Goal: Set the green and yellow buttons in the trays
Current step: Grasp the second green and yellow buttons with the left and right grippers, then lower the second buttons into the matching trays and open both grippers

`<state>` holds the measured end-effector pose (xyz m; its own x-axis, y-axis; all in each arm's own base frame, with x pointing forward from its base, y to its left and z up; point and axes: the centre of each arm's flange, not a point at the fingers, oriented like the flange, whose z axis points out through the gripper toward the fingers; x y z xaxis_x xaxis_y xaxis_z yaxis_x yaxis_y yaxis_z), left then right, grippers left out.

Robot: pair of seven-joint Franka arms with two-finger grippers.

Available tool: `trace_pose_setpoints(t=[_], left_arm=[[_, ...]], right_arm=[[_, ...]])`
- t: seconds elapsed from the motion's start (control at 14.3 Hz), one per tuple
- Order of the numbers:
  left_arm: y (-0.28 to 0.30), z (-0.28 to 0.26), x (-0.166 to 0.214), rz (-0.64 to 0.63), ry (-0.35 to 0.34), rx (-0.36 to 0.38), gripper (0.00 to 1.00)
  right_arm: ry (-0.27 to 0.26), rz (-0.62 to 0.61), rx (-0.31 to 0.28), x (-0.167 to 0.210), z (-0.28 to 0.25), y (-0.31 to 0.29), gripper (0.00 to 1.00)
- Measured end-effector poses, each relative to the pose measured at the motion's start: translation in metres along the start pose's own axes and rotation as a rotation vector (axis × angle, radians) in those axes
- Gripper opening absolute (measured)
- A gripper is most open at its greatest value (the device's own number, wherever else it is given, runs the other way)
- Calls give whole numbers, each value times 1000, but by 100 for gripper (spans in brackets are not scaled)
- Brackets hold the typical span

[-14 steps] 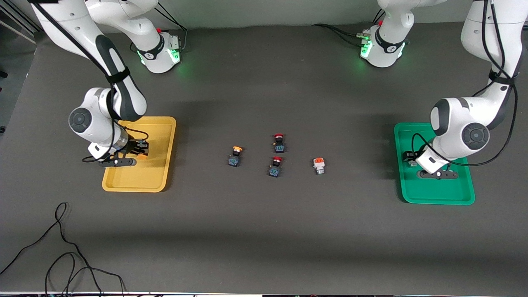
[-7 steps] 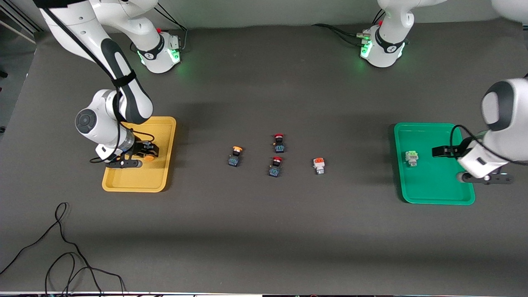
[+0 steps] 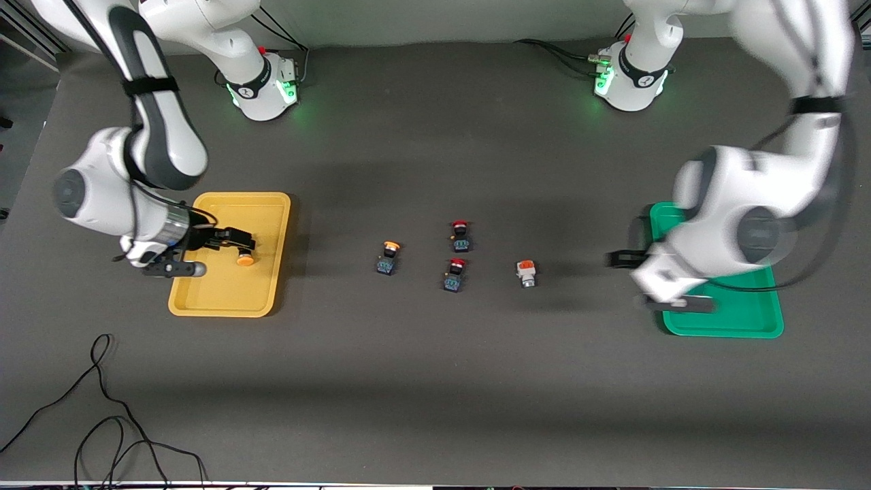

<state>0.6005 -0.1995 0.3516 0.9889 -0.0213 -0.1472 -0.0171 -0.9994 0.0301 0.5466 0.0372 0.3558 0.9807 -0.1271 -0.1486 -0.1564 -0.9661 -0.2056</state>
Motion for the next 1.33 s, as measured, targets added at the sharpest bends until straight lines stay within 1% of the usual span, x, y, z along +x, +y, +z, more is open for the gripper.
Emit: trace_pose_setpoints(t=[0.07,0.21,0.35,0.49,0.7,0.84,0.91,0.98,1.05,1.12,1.19,1.33], left_arm=[[39,5,-8,-24,23,-1,100],[97,10,-29,-44,49,-3,100],[117,11,-38,-50,51,-2,100],[111,24,-33,-63,55,-1,100],[108,92,-22,-87,65,-9,100],[111,137,-20,-97,42,0,100],[112,152,-21,-98,30,5,100],[113,162,-21,-100,22,10,96],[114,168,-21,-105,20,10,96],[115,171,-22,-114,18,11,91],[115,171,-22,-121,17,12,78],[115,171,-21,-141,19,10,56]], right_arm=[[-8,37,6,5,-19,-14,100],[-2,100,4,11,-41,-54,100],[10,145,-15,16,-38,-103,100],[5,168,-43,21,-17,-145,100],[-21,196,-67,27,29,-199,100],[-23,220,-94,28,64,-229,100],[-22,235,-95,29,81,-241,100],[-20,241,-98,28,100,-250,100],[-15,250,-105,26,118,-258,100],[-9,261,-117,24,138,-264,100],[1,270,-129,21,158,-270,100],[25,302,-133,15,196,-280,100]])
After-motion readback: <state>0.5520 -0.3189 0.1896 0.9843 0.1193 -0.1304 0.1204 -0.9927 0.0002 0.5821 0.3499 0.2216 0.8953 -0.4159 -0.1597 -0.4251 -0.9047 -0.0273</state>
